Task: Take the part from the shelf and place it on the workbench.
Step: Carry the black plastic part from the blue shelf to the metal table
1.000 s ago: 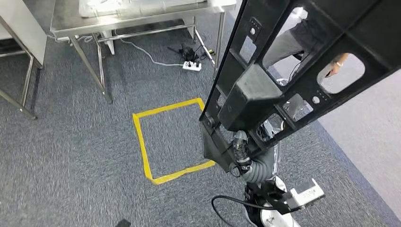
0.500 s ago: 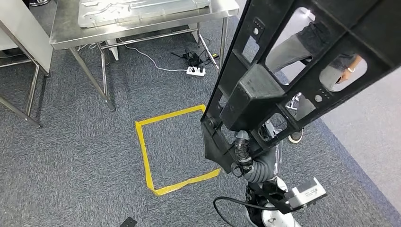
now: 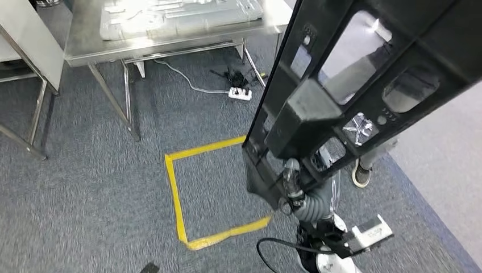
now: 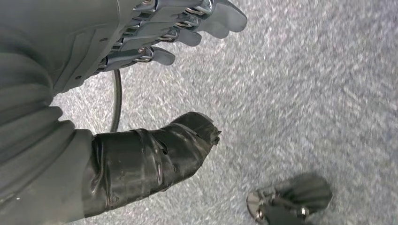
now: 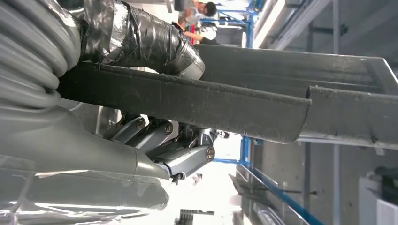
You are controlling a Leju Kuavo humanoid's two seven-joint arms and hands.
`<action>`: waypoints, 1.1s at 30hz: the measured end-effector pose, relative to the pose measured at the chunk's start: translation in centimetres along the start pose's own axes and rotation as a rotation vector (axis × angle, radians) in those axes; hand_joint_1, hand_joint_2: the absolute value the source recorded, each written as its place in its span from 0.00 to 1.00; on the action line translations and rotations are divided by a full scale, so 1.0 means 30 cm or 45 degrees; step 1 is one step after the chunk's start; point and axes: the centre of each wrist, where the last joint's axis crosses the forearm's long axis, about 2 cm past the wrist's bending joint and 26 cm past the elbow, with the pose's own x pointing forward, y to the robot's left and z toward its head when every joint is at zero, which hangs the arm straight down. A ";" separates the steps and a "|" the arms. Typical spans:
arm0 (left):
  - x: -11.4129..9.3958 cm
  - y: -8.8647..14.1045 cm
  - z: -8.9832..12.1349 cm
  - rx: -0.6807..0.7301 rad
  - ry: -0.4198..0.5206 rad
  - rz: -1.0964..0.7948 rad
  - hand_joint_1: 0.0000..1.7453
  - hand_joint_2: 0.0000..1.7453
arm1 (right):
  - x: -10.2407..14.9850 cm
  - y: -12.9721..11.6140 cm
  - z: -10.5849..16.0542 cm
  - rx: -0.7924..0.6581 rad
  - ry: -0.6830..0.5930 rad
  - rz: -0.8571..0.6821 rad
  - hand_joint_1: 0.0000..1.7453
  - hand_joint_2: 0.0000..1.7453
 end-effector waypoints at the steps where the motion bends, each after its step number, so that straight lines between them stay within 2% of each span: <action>1: -0.001 0.000 0.000 0.000 0.001 0.000 0.00 1.00 | -0.001 0.000 0.002 0.000 0.003 0.000 1.00 1.00; 33: -0.002 -0.002 0.001 0.017 0.013 0.037 0.00 1.00 | -0.009 -0.004 0.015 -0.010 0.029 0.019 1.00 1.00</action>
